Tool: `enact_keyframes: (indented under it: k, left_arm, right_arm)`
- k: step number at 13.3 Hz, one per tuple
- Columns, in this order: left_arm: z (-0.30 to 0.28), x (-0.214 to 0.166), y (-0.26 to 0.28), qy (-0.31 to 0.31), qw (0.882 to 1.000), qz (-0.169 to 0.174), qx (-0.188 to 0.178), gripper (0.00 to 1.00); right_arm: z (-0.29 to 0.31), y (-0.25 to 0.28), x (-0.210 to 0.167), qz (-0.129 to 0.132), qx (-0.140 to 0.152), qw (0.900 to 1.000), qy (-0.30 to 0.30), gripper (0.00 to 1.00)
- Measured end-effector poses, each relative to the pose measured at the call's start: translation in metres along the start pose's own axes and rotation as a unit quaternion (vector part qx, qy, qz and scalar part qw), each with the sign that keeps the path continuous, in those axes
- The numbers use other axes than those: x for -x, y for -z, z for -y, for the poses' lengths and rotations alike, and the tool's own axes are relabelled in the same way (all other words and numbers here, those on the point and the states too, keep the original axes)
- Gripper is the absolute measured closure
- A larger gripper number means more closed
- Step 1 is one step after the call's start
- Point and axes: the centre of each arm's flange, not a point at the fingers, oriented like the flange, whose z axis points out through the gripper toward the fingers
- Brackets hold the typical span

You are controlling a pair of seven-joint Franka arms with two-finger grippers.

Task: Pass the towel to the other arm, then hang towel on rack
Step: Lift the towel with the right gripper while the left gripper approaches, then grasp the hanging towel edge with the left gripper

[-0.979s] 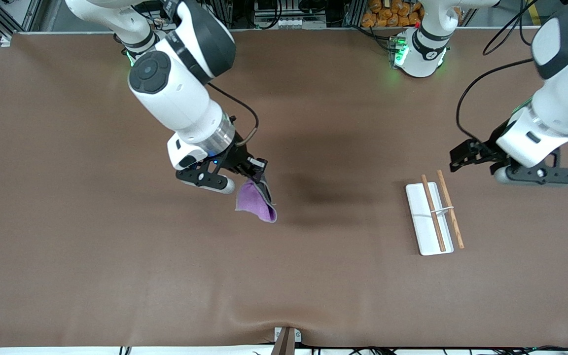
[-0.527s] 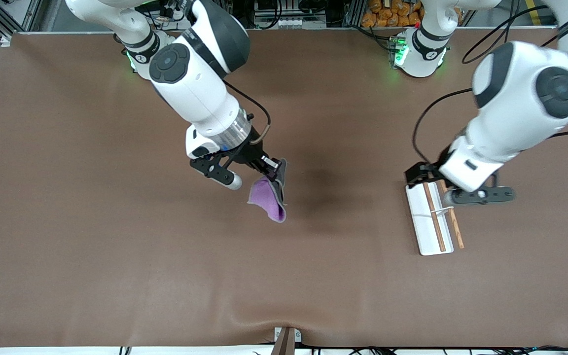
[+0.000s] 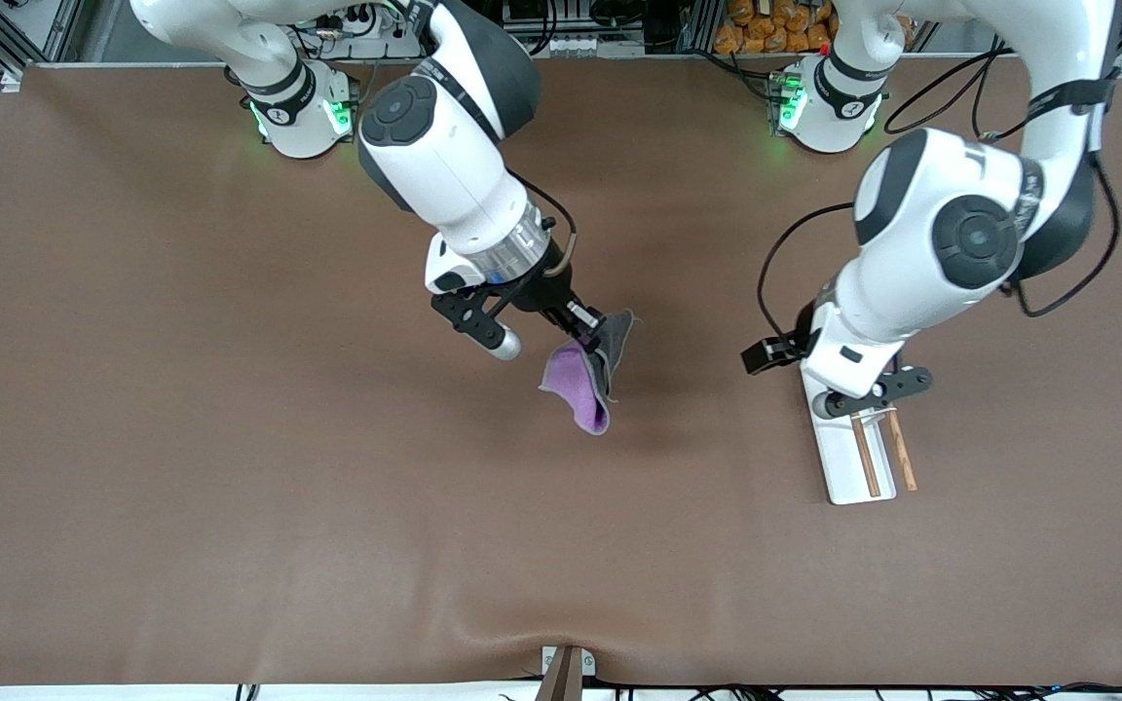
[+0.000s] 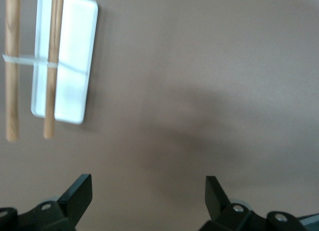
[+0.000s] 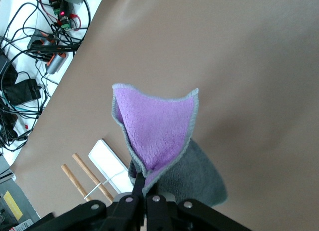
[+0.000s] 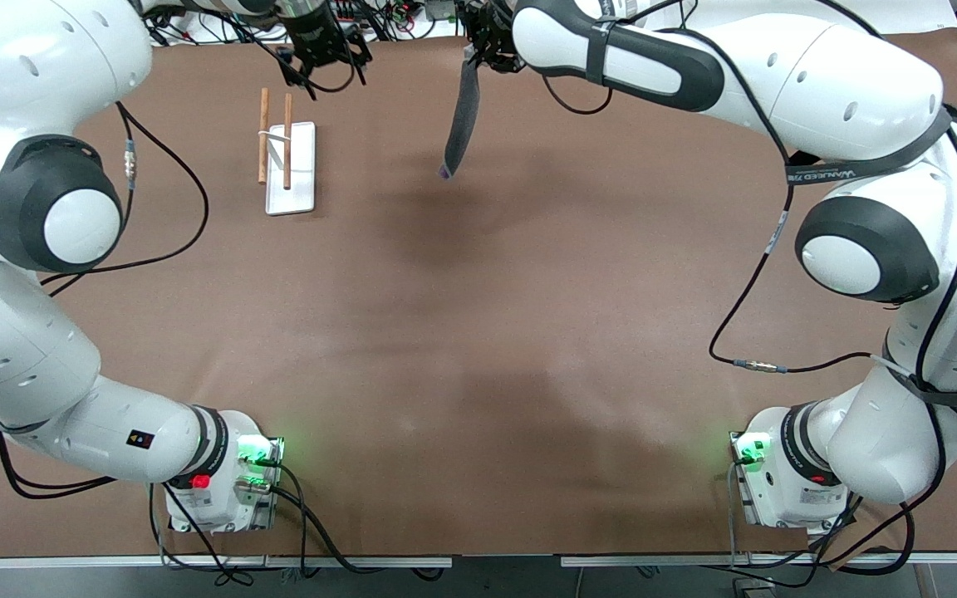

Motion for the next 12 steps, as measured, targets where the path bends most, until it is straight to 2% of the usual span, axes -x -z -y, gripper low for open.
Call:
enact_keyframes:
  k: [3, 6, 12]
  left_arm:
    - [-0.019, 0.023, -0.029, 0.077, 0.997, 0.014, -0.015, 0.00]
    - [-0.045, 0.043, -0.067, 0.166, 0.986, 0.009, -0.014, 0.00]
    - [-0.055, 0.061, -0.125, 0.238, 0.971, 0.026, -0.026, 0.00]
  right_arm:
    - [0.007, -0.009, 0.010, 0.005, -0.020, 1.000, -0.005, 0.96]
    - [0.008, -0.015, 0.014, 0.008, -0.022, 1.000, -0.007, 0.96]
    - [0.010, -0.013, 0.014, 0.007, -0.025, 1.000, -0.008, 0.96]
